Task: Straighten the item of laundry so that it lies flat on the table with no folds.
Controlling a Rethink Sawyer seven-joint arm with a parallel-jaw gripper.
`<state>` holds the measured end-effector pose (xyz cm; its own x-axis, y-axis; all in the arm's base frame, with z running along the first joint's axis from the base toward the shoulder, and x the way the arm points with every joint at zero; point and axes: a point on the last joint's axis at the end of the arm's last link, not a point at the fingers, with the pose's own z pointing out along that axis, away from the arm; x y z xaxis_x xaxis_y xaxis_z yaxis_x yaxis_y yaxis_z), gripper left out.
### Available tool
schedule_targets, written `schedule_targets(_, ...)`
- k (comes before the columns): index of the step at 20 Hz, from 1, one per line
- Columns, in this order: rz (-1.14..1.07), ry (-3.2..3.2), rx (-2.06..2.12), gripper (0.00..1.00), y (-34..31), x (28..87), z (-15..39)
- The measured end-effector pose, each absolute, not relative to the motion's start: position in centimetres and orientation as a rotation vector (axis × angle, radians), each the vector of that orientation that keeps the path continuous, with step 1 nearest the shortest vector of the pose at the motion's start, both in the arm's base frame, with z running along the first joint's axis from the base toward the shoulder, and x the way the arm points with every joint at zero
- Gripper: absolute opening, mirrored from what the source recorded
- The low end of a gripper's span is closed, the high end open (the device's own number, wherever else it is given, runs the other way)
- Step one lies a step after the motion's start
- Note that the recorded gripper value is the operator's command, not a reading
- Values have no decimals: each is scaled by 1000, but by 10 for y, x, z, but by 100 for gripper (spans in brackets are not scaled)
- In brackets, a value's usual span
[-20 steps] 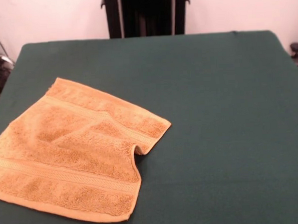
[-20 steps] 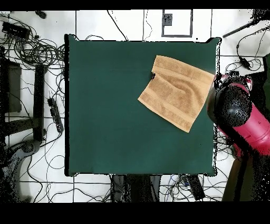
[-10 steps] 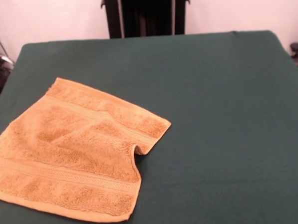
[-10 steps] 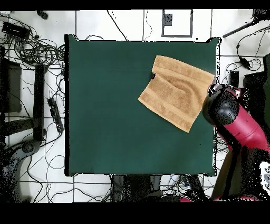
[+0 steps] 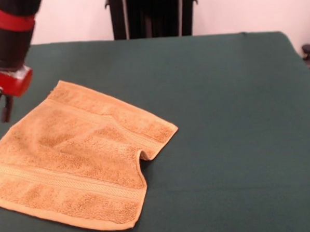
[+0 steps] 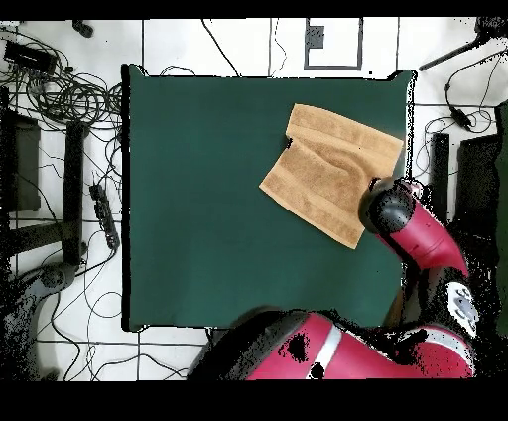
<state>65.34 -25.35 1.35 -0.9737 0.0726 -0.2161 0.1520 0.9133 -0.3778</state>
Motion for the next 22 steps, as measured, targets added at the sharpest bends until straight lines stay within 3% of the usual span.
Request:
schedule_targets(7,-642,2878,132,100,-240,645,-19)
schedule_targets(22,-728,2806,202,100,-237,650,-36)
